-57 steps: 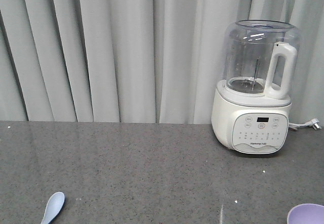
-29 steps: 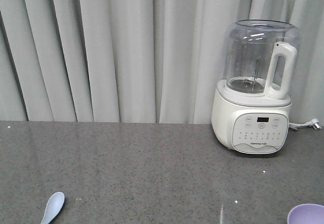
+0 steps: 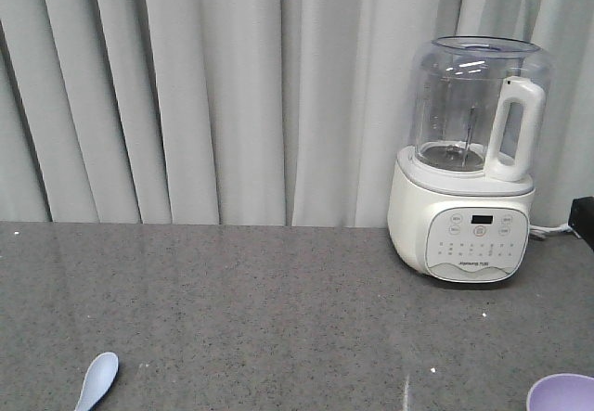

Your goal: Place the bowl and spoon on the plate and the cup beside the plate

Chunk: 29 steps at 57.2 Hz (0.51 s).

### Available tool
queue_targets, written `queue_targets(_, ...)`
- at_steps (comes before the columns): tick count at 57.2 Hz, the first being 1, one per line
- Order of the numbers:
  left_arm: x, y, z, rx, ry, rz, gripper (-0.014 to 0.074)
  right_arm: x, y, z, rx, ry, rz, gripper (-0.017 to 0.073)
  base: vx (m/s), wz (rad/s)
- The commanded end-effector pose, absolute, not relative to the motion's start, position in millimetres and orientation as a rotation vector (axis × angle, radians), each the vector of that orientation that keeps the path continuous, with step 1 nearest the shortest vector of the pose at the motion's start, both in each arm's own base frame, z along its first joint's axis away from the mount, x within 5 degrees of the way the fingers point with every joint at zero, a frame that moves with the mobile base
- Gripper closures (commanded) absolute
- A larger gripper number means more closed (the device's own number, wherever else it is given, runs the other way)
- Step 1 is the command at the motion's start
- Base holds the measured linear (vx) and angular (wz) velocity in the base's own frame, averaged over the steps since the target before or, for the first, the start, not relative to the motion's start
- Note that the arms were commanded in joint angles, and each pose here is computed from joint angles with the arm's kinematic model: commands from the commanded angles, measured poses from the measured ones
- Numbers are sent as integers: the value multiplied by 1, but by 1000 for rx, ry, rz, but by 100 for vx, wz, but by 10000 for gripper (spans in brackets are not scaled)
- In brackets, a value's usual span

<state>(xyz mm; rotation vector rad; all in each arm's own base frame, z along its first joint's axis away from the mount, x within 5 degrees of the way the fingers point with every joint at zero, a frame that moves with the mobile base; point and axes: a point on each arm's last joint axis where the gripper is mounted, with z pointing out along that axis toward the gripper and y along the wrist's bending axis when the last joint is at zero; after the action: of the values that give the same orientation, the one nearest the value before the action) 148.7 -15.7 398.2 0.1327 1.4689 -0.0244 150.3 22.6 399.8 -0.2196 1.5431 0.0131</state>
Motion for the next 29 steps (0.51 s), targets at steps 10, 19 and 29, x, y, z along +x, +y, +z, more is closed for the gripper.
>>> queue_targets(10,144,-16,419,123,1339,-28,70,147,21,419,-206,1426,-1,-60,0,0)
queue_targets(19,145,-16,417,125,1365,-28,70,147,21,419,-205,1422,-1,19,0,0)
queue_targets(29,146,-16,407,135,1486,-26,70,147,21,419,-204,1423,0,69,0,0)
